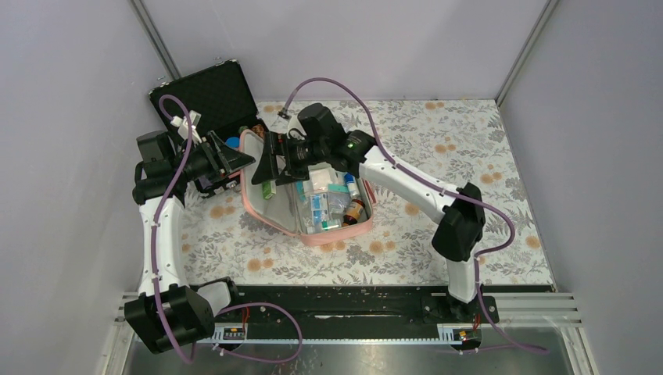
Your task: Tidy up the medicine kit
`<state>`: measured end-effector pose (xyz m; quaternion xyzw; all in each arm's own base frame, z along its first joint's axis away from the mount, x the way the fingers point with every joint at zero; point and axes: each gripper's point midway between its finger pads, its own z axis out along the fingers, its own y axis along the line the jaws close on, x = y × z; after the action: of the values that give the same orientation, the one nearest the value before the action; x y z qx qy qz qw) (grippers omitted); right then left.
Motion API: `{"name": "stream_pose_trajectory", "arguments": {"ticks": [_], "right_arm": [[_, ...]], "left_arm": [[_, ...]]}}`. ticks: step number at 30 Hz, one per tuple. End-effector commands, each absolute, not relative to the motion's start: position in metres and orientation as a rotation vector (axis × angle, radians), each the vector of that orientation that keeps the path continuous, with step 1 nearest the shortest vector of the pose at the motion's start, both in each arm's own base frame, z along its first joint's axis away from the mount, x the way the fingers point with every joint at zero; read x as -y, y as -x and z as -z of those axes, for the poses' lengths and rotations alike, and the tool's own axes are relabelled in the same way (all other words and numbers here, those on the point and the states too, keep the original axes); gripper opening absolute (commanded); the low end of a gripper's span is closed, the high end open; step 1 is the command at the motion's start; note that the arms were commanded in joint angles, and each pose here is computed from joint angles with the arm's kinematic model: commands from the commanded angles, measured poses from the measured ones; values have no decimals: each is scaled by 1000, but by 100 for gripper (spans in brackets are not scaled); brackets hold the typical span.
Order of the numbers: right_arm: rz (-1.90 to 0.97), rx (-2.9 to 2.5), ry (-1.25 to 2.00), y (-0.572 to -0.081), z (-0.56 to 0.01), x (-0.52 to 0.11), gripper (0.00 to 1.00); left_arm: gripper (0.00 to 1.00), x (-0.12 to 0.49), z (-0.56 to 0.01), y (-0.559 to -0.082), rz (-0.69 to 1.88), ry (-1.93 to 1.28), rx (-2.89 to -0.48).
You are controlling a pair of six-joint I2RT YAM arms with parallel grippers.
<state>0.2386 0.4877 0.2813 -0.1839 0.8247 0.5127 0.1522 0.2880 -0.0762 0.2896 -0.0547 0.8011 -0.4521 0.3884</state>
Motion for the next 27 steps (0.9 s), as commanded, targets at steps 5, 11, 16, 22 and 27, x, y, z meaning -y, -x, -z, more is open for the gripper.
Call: {"name": "stream_pose_trajectory", "arguments": {"ticks": [5,11,16,22,27], "right_arm": [[-1504,-2371,515,-241,-280,-496,100],[-1552,-2365,512,-240,-283,-502,99],[-1644,-2338,509,-234,-298,-511,99],[-1685,-2311,544,-227,-307,-526,100],[-1680,-2329,542,-227,-299,-531,100]], "left_arm": [[57,80,-302,-286,1171,61,-1993],[57,81,-302,-286,1175,61,-1995],[57,80,-301,-286,1174,66,-1997],[57,81,-301,-286,1180,67,-1998],[57,81,-302,-286,1181,63,-1995]]}}
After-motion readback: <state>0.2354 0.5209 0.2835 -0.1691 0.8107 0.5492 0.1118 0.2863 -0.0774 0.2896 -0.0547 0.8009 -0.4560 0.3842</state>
